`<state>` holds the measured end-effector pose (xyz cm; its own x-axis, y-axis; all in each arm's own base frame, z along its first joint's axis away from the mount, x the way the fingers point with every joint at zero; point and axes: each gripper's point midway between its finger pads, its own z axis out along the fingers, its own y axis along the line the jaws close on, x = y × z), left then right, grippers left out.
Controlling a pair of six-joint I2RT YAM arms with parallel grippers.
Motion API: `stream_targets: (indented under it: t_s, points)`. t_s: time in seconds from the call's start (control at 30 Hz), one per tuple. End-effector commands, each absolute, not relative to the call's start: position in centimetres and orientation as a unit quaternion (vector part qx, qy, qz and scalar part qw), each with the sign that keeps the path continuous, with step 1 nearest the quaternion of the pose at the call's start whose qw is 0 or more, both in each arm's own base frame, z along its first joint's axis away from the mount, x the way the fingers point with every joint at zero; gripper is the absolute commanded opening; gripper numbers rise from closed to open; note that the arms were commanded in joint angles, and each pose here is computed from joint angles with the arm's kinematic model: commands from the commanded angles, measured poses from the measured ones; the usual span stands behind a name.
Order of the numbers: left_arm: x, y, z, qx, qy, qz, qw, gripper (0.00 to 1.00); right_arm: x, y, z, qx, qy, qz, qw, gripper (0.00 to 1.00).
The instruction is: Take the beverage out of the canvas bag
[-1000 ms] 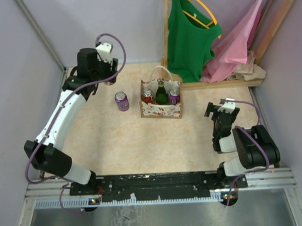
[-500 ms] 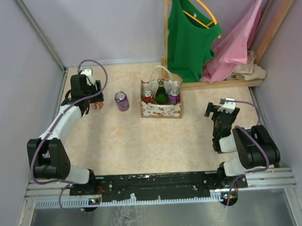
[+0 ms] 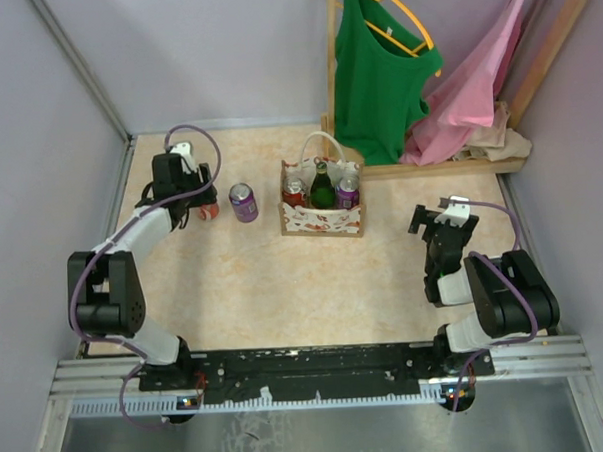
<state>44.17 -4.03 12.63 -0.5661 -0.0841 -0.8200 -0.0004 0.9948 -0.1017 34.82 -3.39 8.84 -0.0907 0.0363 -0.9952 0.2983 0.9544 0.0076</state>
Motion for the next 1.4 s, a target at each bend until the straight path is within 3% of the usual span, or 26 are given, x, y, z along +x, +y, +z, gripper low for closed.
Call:
stream_targets:
  t_s: [0.0,0.17,0.27,0.43,0.5,0.73,1.03,1.23,1.37]
  points:
    - [46.5,-5.0,15.1,-0.021,0.852,-0.069,0.519,0.03,35.6,-3.6,10.9,0.123,0.708,-0.096,0.689,0.99]
    - [46.7,-5.2,13.8,-0.024,0.859,-0.074,0.506,0.1,35.6,-3.5,10.9,0.123,0.707,-0.095,0.689,0.99]
    - [46.8,-5.2,13.4,-0.029,0.864,-0.073,0.498,0.23,35.6,-3.6,10.9,0.122,0.708,-0.095,0.689,0.99]
    - [46.8,-5.1,12.7,-0.034,0.872,-0.07,0.484,0.63,35.6,-3.5,10.9,0.123,0.707,-0.095,0.69,0.99]
    - [46.8,-5.2,12.6,-0.035,0.872,-0.071,0.482,0.97,35.6,-3.6,10.9,0.123,0.707,-0.095,0.689,0.99]
    - [46.8,-5.4,14.6,-0.024,0.866,-0.077,0.494,1.0,35.6,-3.6,10.9,0.123,0.707,-0.095,0.689,0.99]
    - [45.3,-8.5,24.3,0.031,0.806,-0.117,0.58,0.95,35.6,-3.6,10.9,0.123,0.708,-0.095,0.689,0.99]
    - [42.6,-17.2,31.5,0.17,0.74,-0.117,0.641,0.96,35.6,-3.6,10.9,0.123,0.707,-0.095,0.69,0.99]
    - [40.5,-23.8,33.8,0.263,0.695,-0.219,0.633,0.96,35.6,-3.6,10.9,0.123,0.707,-0.095,0.69,0.99]
